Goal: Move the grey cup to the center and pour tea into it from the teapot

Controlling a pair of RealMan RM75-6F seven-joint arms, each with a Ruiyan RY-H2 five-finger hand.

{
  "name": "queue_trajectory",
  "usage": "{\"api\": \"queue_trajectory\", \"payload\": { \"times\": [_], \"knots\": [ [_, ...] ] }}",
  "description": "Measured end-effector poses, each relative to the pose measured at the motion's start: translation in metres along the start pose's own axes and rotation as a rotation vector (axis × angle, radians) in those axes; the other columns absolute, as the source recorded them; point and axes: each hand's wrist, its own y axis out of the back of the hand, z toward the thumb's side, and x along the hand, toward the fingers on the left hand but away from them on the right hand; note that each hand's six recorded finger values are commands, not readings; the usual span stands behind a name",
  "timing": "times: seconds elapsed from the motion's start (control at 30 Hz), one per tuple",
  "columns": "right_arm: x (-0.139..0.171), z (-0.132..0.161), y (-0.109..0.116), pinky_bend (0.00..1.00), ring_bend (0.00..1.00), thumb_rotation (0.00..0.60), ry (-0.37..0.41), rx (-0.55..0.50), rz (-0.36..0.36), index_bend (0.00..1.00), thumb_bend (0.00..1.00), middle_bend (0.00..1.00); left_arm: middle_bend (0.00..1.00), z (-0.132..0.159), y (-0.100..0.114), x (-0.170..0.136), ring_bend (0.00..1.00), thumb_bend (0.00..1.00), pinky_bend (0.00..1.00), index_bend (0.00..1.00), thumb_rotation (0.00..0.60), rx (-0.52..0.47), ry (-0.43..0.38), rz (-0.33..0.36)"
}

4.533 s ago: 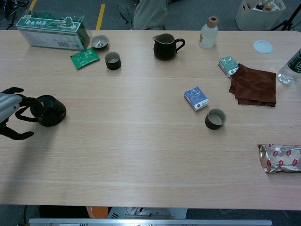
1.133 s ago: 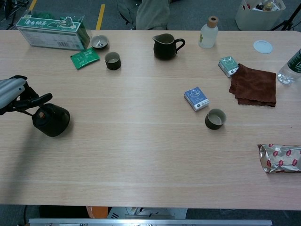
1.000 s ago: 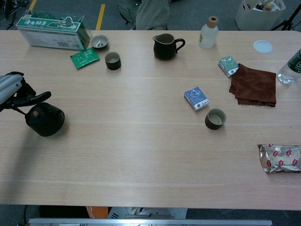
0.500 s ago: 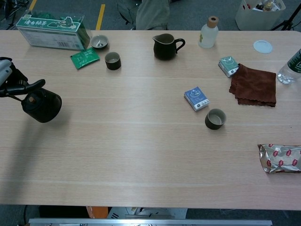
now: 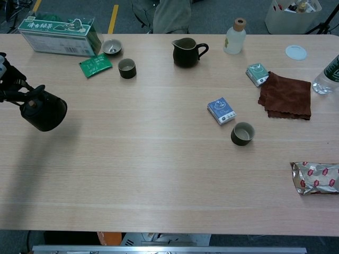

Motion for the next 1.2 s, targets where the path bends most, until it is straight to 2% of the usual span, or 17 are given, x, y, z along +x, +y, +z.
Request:
{"api": "queue_trajectory", "payload": {
  "times": [0.1, 0.2, 0.37, 0.73, 0.97, 1.2],
  "knots": [
    [0.000, 0.001, -0.002, 0.12, 0.09, 0.600, 0.006, 0.004, 0.005, 0.20, 0.20, 0.22, 1.00, 0.001, 0.002, 0.000, 0.84, 0.30, 0.06, 1.00, 0.370, -0.008, -0.002, 0.011],
    [0.000, 0.004, -0.003, 0.12, 0.09, 0.600, 0.017, 0.011, 0.013, 0.20, 0.20, 0.22, 1.00, 0.001, 0.005, 0.000, 0.85, 0.30, 0.06, 1.00, 0.439, -0.010, -0.003, 0.022],
    [-0.006, 0.021, -0.008, 0.12, 0.09, 0.600, 0.093, 0.062, 0.038, 0.20, 0.20, 0.22, 1.00, 0.007, 0.015, 0.000, 0.85, 0.30, 0.06, 1.00, 0.498, -0.017, -0.023, 0.063],
    [-0.024, 0.077, -0.019, 0.12, 0.09, 0.600, 0.296, 0.163, 0.091, 0.20, 0.20, 0.22, 1.00, 0.017, 0.030, -0.004, 0.84, 0.30, 0.06, 1.00, 0.504, -0.016, -0.056, 0.113],
    [-0.032, 0.103, -0.029, 0.12, 0.09, 0.600, 0.381, 0.229, 0.134, 0.20, 0.20, 0.24, 1.00, 0.017, 0.036, -0.004, 0.84, 0.30, 0.06, 1.00, 0.502, -0.014, -0.059, 0.133],
    [-0.040, 0.125, -0.049, 0.12, 0.11, 0.600, 0.467, 0.307, 0.206, 0.25, 0.20, 0.30, 1.00, 0.016, 0.039, -0.007, 0.84, 0.30, 0.06, 1.00, 0.505, -0.013, -0.058, 0.139]
  ]
}}
